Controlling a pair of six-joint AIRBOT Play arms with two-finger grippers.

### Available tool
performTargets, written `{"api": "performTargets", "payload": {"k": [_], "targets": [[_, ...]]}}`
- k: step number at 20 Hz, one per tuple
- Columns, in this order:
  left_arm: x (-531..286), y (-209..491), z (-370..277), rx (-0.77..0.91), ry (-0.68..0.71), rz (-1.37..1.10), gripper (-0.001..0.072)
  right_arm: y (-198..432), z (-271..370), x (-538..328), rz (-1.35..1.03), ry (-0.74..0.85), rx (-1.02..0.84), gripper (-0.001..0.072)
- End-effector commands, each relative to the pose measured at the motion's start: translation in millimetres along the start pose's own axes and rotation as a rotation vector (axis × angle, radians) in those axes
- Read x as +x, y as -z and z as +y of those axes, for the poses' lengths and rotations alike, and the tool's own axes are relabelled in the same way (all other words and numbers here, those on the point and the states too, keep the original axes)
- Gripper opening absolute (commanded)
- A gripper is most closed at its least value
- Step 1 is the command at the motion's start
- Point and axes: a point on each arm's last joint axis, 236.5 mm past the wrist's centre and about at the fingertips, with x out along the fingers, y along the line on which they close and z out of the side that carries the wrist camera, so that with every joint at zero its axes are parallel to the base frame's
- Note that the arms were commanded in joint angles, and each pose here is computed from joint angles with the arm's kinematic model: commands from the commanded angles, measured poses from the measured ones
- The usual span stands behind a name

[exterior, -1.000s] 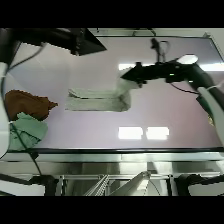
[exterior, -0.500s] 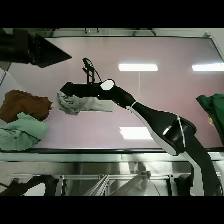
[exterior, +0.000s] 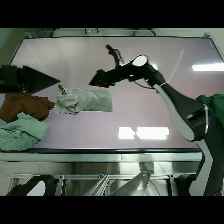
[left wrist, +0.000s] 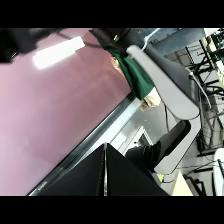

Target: Fold the shirts.

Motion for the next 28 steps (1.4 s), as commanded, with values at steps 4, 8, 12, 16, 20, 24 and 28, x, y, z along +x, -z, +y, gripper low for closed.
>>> {"api": "performTargets", "payload": {"k": [4, 8, 12, 16, 20, 24, 28], "targets": [[-13.5, 41.3, -1.4, -0.010, -0.075, -0.108, 0.0011, 62.2, -132.6, -103.7, 0.210, 0.444, 0.286, 0.0533], [-23.0, 45.0, 6.3, -0.038, -0.123, -0.179, 0.0012, 57.7, -147.8, -66.0, 0.141, 0.408, 0.335, 0.0704], [-23.3, 44.6, 8.0, -0.047, -0.120, -0.176, 0.0012, 68.0, -141.3, -9.7, 0.163, 0.325, 0.350, 0.0704], [-24.1, 38.9, 12.1, -0.063, -0.105, -0.150, 0.0012, 66.3, -119.2, 48.4, 0.124, 0.219, 0.345, 0.0703], [-18.2, 37.3, 16.8, -0.082, -0.083, -0.115, 0.0012, 55.6, -90.5, 85.7, 0.057, 0.085, 0.362, 0.0702], [-0.1, 44.9, 14.0, -0.087, -0.029, -0.041, 0.0013, 40.9, -61.1, 91.8, 0.012, -0.041, 0.429, 0.0686], [15.5, 54.4, 8.7, -0.093, 0.018, 0.029, 0.0012, 33.8, -45.6, 90.0, -0.001, -0.114, 0.467, 0.0016]]}}
